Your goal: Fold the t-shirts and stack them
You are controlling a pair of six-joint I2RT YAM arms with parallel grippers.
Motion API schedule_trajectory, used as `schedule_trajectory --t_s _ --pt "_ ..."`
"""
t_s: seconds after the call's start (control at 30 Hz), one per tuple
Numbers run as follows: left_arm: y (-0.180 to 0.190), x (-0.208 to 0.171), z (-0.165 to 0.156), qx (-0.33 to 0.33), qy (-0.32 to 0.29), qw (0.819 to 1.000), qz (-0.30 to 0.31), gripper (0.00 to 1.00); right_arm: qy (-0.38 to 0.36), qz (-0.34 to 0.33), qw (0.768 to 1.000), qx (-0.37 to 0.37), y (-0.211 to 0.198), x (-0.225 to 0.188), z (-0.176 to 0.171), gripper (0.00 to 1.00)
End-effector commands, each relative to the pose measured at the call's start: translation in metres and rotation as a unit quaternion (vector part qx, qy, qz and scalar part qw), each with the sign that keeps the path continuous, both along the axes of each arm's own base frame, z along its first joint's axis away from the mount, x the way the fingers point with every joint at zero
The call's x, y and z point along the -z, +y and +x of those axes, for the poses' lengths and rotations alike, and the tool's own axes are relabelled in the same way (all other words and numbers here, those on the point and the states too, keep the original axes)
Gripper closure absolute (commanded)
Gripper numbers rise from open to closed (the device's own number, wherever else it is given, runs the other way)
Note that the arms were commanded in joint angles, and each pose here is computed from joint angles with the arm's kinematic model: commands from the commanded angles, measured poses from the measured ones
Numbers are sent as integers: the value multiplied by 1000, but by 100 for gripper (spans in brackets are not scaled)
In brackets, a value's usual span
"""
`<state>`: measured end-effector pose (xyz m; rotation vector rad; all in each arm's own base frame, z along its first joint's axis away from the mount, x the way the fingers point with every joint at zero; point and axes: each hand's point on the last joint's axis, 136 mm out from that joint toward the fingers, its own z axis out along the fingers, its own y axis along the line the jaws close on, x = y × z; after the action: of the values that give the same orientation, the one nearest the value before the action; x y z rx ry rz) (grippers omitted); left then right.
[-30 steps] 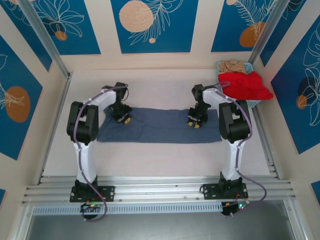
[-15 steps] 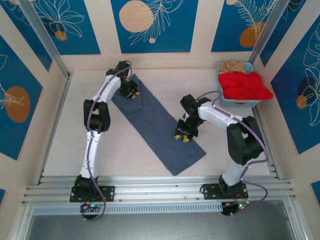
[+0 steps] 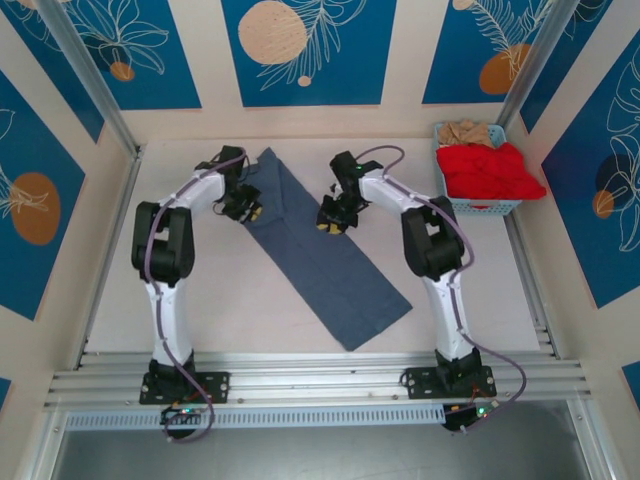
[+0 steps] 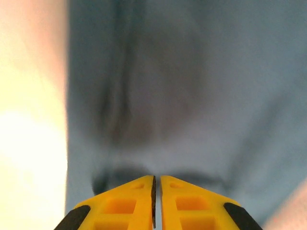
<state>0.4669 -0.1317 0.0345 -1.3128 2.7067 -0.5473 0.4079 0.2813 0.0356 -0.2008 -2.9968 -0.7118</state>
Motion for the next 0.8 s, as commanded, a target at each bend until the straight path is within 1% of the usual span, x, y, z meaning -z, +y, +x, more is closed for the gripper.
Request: schedule_trajectory --t_s 0.0,0.13,0.23,0.4,0.47,0.63,0.73,0.77 --pt "-5 19 22 -23 5 999 -25 89 55 -24 998 21 -7 15 -11 72" --pt "-25 39 37 -10 18 998 -56 90 85 -50 994 56 -22 26 -18 73" --pt "-39 49 57 -4 15 996 -83 90 109 -65 986 105 -38 30 -26 74" --pt "-90 54 102 33 -16 990 -136 89 147 -40 966 209 -47 32 -42 74" --pt "-105 53 113 39 -27 988 -145 89 144 -25 963 226 -46 30 -39 74" --pt "-118 40 126 38 -62 985 -156 87 138 -26 963 230 -53 23 -26 74" --pt "-121 5 141 49 -111 978 -167 78 108 -6 969 223 -50 7 -17 74" --pt "-119 -17 145 58 -135 976 -162 74 87 0 973 215 -49 -4 -13 73"
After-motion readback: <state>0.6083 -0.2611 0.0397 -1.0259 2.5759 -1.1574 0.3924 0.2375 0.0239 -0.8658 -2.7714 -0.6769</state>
